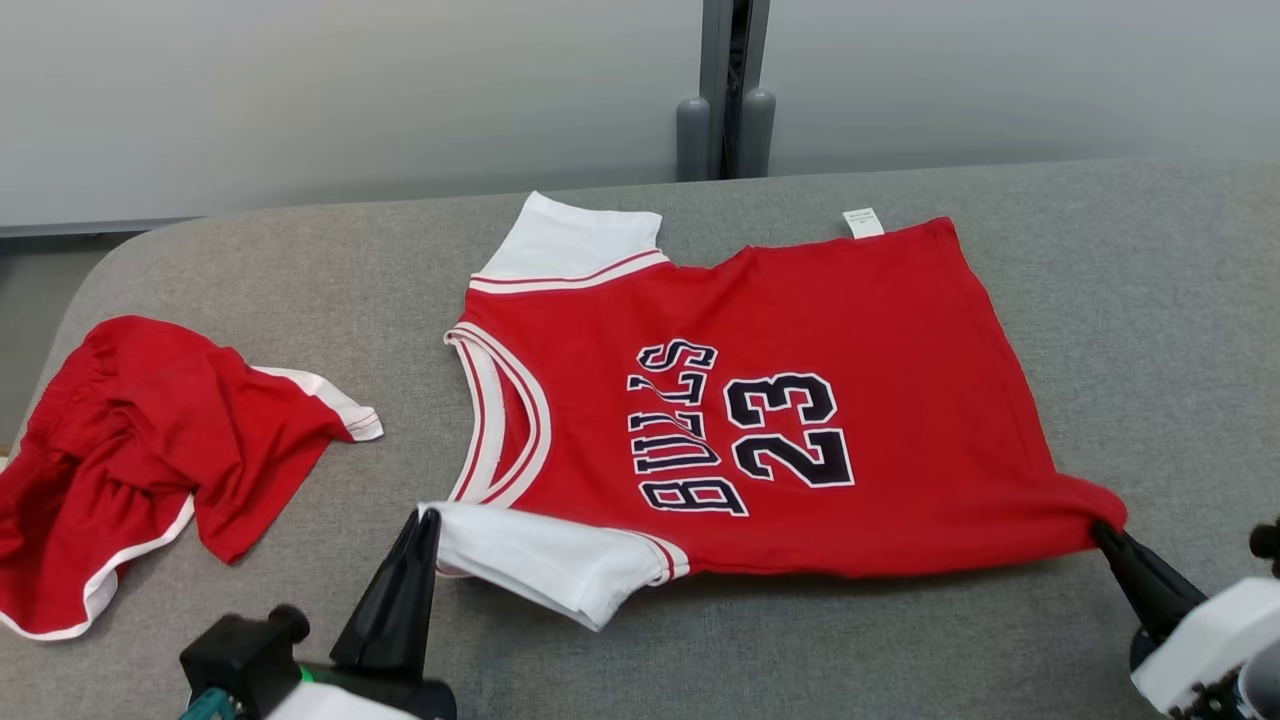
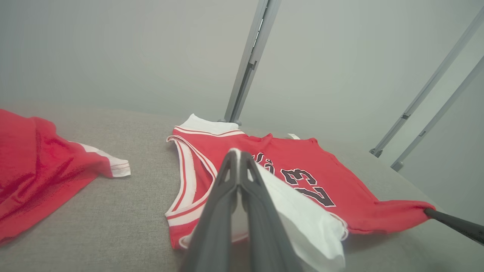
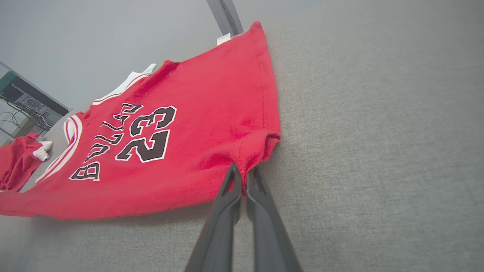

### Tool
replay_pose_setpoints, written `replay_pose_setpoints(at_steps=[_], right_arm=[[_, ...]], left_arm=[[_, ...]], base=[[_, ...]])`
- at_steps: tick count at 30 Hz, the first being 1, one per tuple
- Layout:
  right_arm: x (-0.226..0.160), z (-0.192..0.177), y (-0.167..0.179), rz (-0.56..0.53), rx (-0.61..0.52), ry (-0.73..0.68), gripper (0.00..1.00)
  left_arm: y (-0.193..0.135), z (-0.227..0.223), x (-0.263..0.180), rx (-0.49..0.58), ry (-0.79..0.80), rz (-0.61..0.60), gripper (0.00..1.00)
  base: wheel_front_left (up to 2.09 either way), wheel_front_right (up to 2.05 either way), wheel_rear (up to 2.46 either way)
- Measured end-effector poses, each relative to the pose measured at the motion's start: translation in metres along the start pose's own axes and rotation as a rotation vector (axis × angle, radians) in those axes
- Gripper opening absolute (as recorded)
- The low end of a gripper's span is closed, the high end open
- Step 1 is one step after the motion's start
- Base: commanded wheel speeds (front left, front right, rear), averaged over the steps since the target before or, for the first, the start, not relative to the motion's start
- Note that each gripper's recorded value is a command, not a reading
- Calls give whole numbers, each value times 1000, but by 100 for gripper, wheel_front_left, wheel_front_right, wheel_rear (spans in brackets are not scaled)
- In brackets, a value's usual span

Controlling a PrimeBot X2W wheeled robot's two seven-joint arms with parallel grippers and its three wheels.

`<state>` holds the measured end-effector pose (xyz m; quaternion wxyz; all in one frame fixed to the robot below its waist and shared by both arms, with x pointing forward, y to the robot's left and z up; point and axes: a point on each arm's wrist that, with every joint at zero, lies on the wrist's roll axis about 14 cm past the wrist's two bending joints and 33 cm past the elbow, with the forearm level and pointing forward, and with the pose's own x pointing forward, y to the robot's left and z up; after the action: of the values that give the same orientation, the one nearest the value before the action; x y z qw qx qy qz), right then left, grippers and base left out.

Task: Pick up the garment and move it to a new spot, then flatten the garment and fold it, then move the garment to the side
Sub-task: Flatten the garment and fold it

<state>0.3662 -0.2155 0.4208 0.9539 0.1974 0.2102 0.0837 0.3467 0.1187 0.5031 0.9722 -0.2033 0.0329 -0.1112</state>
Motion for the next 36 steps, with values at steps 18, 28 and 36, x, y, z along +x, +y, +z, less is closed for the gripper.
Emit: replay_pose_setpoints(at_steps=[18,28,36], right_arm=[[78,22,10,-18,68,2,1],[105,29,11,-22,62,1,30],[114,38,18,-17,62,-61,100]], left_arm=[[27,-8,88,127,-4,10,0],[40,-36,118,196,81,-1,0],[43,-46,128,203,112,7,100]], base=[[0,0,0],[0,0,0],[0,0,0]])
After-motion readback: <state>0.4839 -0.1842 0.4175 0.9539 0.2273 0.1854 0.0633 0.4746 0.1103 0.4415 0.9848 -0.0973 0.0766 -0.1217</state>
